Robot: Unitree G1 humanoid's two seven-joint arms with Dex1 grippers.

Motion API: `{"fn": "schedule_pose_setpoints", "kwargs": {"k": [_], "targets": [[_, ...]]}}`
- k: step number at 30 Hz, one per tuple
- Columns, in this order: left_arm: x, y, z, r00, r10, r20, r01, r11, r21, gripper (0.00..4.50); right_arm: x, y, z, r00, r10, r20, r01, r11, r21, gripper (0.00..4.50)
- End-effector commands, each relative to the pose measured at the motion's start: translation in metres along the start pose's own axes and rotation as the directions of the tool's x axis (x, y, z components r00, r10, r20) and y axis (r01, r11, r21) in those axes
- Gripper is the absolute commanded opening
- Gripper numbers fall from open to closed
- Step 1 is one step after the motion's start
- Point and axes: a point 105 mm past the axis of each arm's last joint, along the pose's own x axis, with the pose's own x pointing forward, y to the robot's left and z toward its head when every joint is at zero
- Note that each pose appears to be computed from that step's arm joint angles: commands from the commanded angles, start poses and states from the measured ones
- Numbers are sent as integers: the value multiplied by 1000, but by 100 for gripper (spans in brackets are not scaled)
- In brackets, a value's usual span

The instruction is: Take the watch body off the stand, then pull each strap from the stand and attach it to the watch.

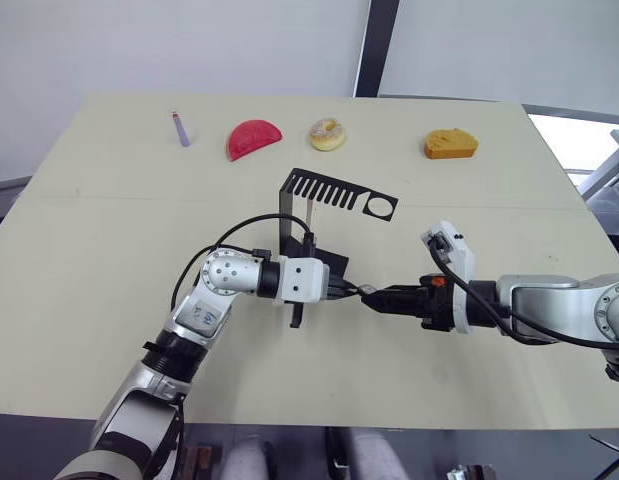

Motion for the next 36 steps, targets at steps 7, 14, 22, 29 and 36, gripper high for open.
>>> {"fn": "schedule_pose_setpoints", "kwargs": {"k": [7, 14, 22, 29, 36], "targets": [[10, 8, 20, 998, 6, 68, -11, 998, 66, 0, 3, 25, 2, 995, 101, 8, -101, 994, -47, 151], [10, 9, 20, 998, 7, 68, -12, 998, 68, 0, 4, 26, 2, 994, 106, 9, -105, 993, -50, 151], [11, 10, 22, 997, 8, 71, -13, 997, 70, 0, 4, 26, 2, 995, 102, 7, -102, 994, -50, 151], [9, 11, 22, 998, 13, 69, -18, 997, 71, 0, 2, 18, 3, 998, 57, 6, -57, 997, -53, 151], [-14, 4, 13, 1000, -19, 25, 19, 1000, -6, 112, -4, 16, 9, 999, 43, 32, -40, 993, -108, 151]]}}
